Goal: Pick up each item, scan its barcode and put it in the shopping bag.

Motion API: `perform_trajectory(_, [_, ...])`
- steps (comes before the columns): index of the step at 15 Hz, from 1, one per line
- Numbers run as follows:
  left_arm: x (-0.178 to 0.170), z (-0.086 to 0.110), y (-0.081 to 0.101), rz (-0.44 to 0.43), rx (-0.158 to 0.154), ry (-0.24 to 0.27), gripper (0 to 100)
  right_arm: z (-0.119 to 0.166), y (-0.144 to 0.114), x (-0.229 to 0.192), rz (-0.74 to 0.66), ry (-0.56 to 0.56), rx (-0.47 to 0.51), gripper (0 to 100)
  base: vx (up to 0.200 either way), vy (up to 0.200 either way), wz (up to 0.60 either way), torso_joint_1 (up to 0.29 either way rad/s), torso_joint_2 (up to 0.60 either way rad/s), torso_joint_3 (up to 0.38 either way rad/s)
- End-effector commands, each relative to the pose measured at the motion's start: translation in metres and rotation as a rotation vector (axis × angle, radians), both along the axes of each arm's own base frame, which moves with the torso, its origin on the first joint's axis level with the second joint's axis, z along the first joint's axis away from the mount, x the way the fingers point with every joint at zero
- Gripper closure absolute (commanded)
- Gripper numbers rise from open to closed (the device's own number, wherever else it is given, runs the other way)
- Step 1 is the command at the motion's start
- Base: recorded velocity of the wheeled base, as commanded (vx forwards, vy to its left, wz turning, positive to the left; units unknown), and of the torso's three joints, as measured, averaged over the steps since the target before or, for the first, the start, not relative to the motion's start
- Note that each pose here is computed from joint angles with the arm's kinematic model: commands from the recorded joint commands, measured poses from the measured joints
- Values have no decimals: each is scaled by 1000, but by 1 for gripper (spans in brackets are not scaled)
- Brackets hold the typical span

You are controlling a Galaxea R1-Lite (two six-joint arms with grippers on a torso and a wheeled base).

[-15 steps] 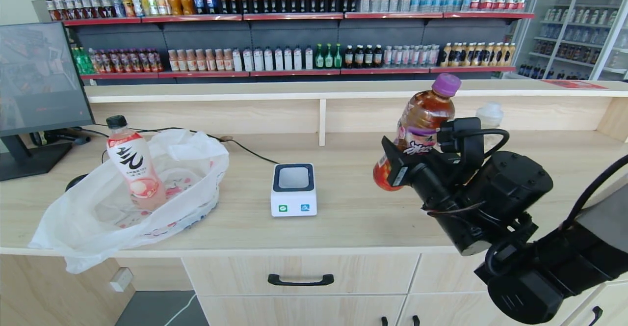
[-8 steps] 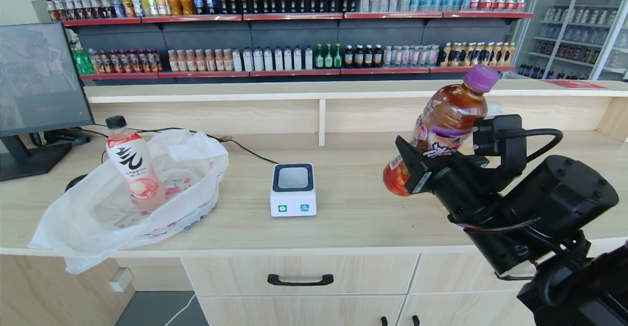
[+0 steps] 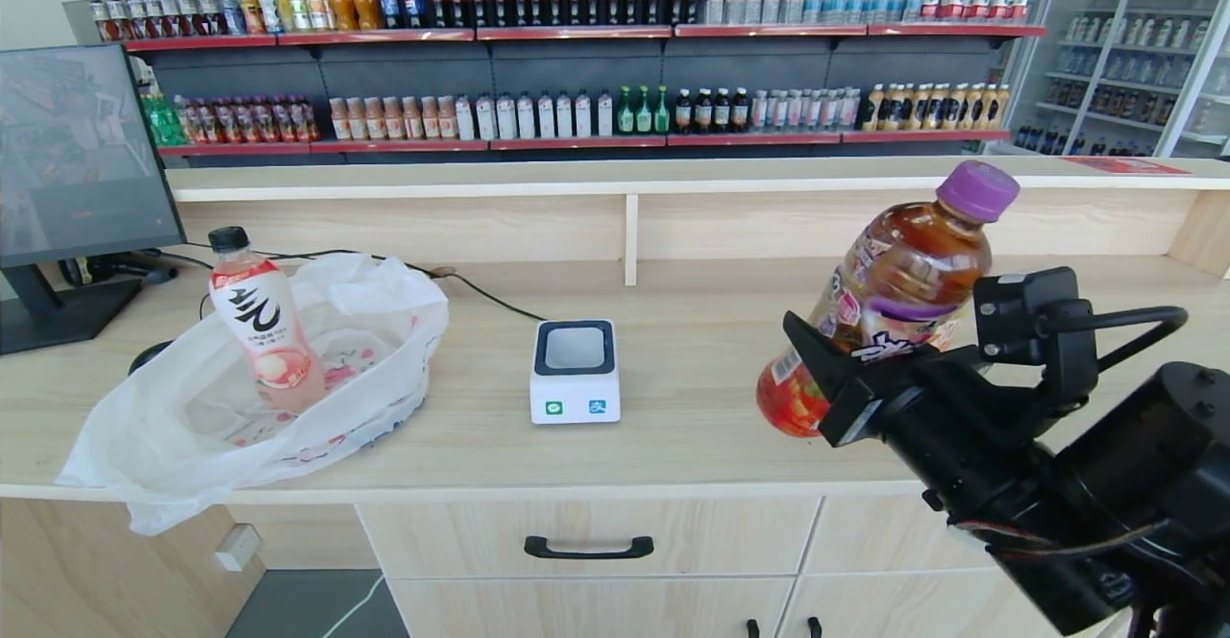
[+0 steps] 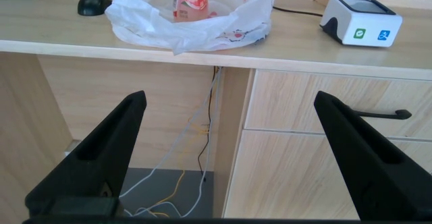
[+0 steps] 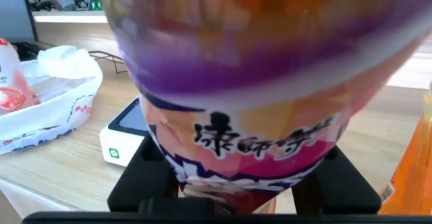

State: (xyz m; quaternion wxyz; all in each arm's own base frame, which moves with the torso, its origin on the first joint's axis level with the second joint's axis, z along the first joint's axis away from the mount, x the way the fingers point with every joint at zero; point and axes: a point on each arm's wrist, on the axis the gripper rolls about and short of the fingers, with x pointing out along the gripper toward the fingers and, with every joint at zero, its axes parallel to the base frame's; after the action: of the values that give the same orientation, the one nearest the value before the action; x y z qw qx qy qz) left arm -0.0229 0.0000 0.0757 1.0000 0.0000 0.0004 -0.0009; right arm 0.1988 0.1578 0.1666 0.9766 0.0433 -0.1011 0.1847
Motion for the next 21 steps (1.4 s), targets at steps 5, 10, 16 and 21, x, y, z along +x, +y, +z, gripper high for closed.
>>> perform_trajectory(5, [0, 0, 0, 0, 0, 1, 0, -2, 2, -37, 175, 49, 66, 100, 0, 0, 0, 0, 0, 0])
perform_trajectory(10, [0, 0, 0, 0, 0, -1, 0, 6, 0, -46, 414, 66, 154, 100, 0, 0, 0, 0, 0, 0])
perform_trajectory(16, [0, 0, 0, 0, 0, -1, 0, 18, -2, -54, 628, 218, 435, 100, 0, 0, 0, 0, 0, 0])
perform_trajectory(21, [0, 0, 0, 0, 0, -1, 0, 18, -4, -60, 714, 297, 513, 100, 0, 0, 0, 0, 0, 0])
